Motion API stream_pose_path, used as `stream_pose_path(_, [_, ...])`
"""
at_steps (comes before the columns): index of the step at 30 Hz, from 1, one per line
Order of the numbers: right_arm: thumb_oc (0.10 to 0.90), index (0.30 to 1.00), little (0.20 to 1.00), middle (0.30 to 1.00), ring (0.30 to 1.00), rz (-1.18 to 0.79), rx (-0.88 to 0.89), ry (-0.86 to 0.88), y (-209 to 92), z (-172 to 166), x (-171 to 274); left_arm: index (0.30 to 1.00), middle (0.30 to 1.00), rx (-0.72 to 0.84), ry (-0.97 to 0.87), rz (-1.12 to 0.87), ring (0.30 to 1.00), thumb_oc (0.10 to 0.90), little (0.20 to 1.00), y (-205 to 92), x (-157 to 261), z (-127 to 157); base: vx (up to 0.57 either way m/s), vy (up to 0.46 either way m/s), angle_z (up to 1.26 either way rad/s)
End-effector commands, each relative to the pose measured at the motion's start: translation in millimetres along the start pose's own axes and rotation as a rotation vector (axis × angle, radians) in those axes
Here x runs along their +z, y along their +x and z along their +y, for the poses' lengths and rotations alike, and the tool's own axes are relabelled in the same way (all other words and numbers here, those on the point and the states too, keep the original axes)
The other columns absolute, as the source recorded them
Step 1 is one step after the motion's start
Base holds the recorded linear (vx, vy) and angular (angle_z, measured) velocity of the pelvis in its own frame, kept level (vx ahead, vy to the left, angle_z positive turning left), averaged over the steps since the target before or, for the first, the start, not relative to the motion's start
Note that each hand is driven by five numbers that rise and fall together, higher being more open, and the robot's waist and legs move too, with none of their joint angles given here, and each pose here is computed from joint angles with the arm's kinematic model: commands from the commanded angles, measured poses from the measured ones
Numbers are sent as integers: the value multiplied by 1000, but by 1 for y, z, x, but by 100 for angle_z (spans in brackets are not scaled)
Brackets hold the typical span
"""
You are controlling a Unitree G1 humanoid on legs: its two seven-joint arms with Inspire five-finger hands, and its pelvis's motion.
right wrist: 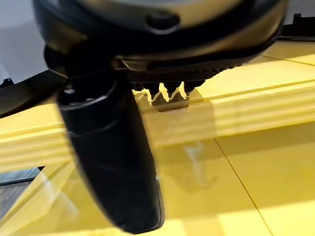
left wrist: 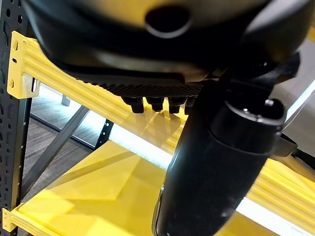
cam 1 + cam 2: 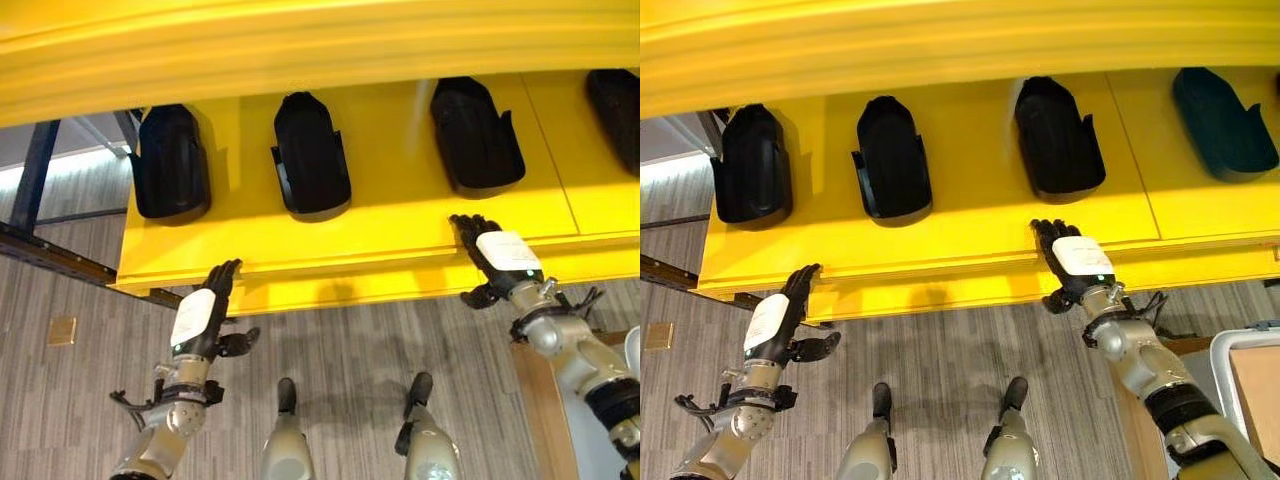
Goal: Move parts from the plastic box to the shelf.
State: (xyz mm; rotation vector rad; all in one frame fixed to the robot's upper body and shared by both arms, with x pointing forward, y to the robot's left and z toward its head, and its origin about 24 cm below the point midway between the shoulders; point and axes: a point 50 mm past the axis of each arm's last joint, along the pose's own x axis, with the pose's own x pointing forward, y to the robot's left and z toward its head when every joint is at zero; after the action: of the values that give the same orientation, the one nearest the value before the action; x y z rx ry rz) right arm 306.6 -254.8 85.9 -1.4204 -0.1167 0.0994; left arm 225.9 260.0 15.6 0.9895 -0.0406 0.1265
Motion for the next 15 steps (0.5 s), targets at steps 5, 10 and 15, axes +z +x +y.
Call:
stream_pose_path(5, [900,1000,1000,1000,1000,-150,-102,96,11,-14,40,1000,1000,-159,106,496,1000,900,1000,-44,-85,-5,2,2,-1])
stream_pose_path(10, [900,1000,1000,1000,1000,-249,-101,59,21,-11,70,1000,1000,-182,114,481,1000,900,1000,-43,-82,-10,29,21,-4])
stream_pose_path(15, [900,1000,1000,1000,1000,-330,-95,23,31,-11,95,1000,1000,-185,113,444,1000,900,1000,-37,-75,-11,4,7,-3])
